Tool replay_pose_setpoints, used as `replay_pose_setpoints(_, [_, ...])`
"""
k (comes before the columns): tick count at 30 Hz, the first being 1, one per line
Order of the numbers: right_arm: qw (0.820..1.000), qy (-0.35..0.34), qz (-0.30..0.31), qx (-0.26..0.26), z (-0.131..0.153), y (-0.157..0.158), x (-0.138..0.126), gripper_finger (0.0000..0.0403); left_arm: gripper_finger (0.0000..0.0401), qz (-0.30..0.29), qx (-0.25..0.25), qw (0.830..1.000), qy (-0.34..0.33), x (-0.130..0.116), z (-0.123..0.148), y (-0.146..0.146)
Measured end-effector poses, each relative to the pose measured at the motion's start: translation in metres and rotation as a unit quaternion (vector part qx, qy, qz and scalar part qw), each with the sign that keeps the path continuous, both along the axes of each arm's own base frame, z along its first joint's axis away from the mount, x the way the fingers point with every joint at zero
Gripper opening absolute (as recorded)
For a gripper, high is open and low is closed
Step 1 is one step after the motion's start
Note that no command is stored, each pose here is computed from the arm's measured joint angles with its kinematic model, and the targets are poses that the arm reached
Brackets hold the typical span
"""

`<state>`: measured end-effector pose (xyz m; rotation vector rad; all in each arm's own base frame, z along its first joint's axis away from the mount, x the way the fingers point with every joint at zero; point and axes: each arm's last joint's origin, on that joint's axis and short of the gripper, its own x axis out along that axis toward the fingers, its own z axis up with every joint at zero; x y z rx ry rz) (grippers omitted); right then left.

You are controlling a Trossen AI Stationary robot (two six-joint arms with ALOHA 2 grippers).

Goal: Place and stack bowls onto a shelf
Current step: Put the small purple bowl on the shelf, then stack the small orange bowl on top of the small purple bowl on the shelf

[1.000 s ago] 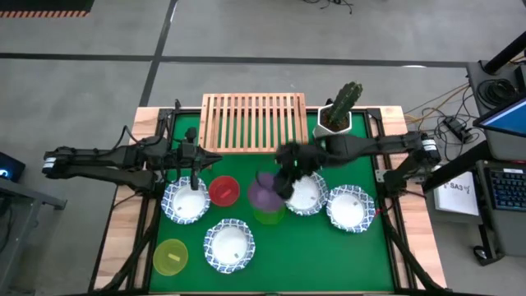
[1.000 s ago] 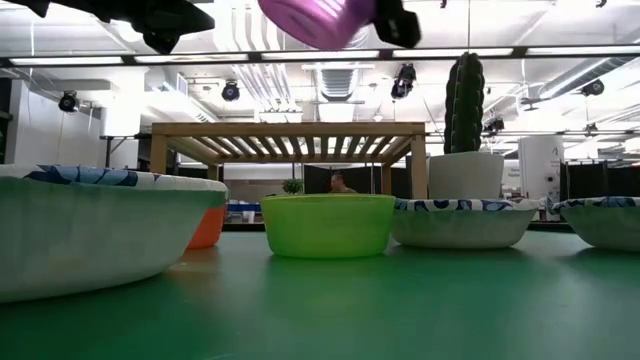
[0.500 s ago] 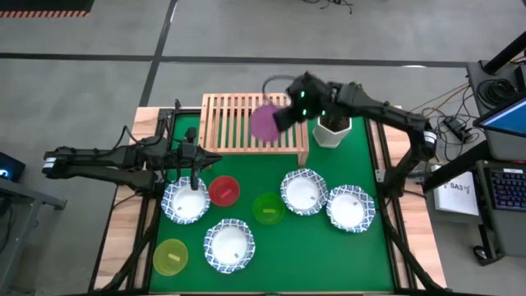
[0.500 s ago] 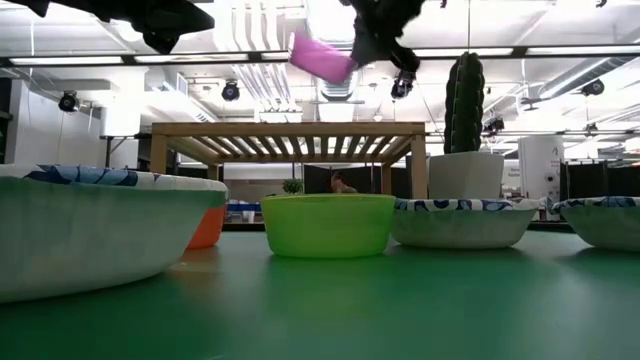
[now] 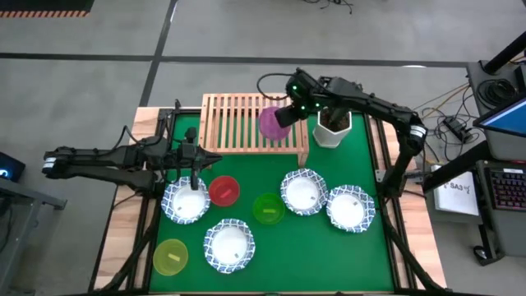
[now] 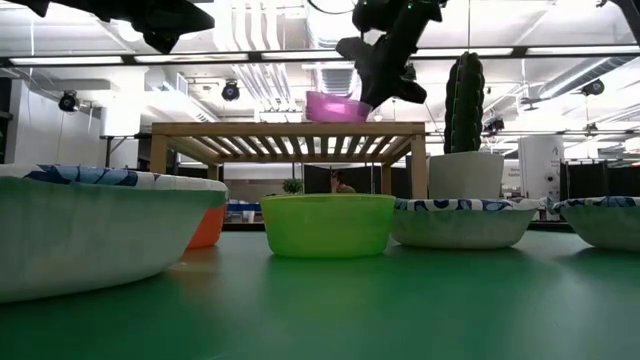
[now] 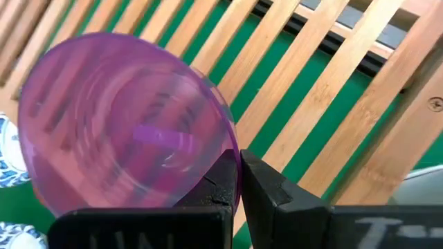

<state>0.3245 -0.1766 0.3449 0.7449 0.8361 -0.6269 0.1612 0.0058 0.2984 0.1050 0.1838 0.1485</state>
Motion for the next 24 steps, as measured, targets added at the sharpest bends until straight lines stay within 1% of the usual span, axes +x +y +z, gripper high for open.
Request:
replay_pose_setpoints(4, [1.0,0.002,-0.004,-0.001,-0.0018,-0.0032,-0.0001,0.0009,0.0004,0.0,0.0,1.0,0.0,0.0,0.0,0.0])
replay_pose_setpoints(8, [1.0,0.01,-0.016,-0.013,-0.0019,-0.0056,-0.0016,0.0009,0.0004,0.0,0.0,1.0,0.0,0.0,0.0,0.0])
replay_pose_setpoints(11, [1.0,0.012,-0.018,-0.018,-0.0019,-0.0069,-0.0022,0.0018,0.0004,0.0,0.0,1.0,0.0,0.0,0.0,0.0001])
replay_pose_setpoints(14, [0.999,0.014,-0.02,-0.022,-0.0018,-0.0079,-0.0028,0.0037,0.0004,0.0,0.0,1.0,0.0,0.0,0.0,0.0])
replay_pose_setpoints(19, [0.999,0.01,-0.022,-0.024,-0.0013,-0.0094,-0.0027,0.008,0.0004,0.0,0.0,1.0,0.0,0.0,0.0,0.0])
replay_pose_setpoints(24, [0.999,-0.017,-0.03,-0.036,0.008,-0.0107,-0.0059,0.012,0.0004,0.0,0.0,1.0,0.0,0.0,0.0,0.0])
